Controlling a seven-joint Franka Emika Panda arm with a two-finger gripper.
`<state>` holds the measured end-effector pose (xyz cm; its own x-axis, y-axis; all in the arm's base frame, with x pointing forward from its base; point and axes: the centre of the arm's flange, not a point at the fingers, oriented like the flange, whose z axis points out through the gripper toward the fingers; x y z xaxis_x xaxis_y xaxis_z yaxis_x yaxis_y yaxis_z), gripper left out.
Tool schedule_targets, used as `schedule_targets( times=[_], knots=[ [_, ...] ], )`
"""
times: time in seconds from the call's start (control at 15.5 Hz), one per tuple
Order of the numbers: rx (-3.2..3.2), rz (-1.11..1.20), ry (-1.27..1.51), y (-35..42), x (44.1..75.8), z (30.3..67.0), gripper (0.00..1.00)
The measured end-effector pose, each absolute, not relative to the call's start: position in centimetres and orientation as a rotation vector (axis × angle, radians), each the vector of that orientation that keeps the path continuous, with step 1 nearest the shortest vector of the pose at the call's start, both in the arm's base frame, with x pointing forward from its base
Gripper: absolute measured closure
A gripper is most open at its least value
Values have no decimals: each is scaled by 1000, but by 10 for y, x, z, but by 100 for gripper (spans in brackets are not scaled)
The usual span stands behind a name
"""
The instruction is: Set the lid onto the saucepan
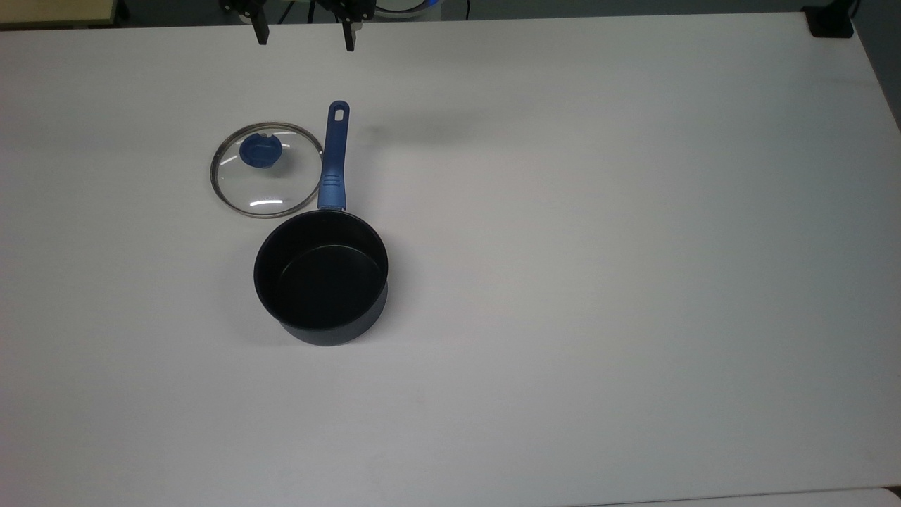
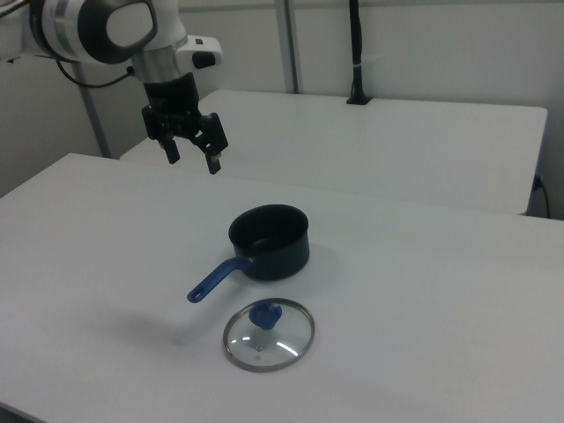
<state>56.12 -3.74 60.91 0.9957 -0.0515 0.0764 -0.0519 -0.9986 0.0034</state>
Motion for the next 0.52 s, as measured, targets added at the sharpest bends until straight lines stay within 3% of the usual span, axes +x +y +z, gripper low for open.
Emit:
schedule_targets(
  times=[0.52],
  knots=[
    [3135,46,26,-44,556,605,0]
  ],
)
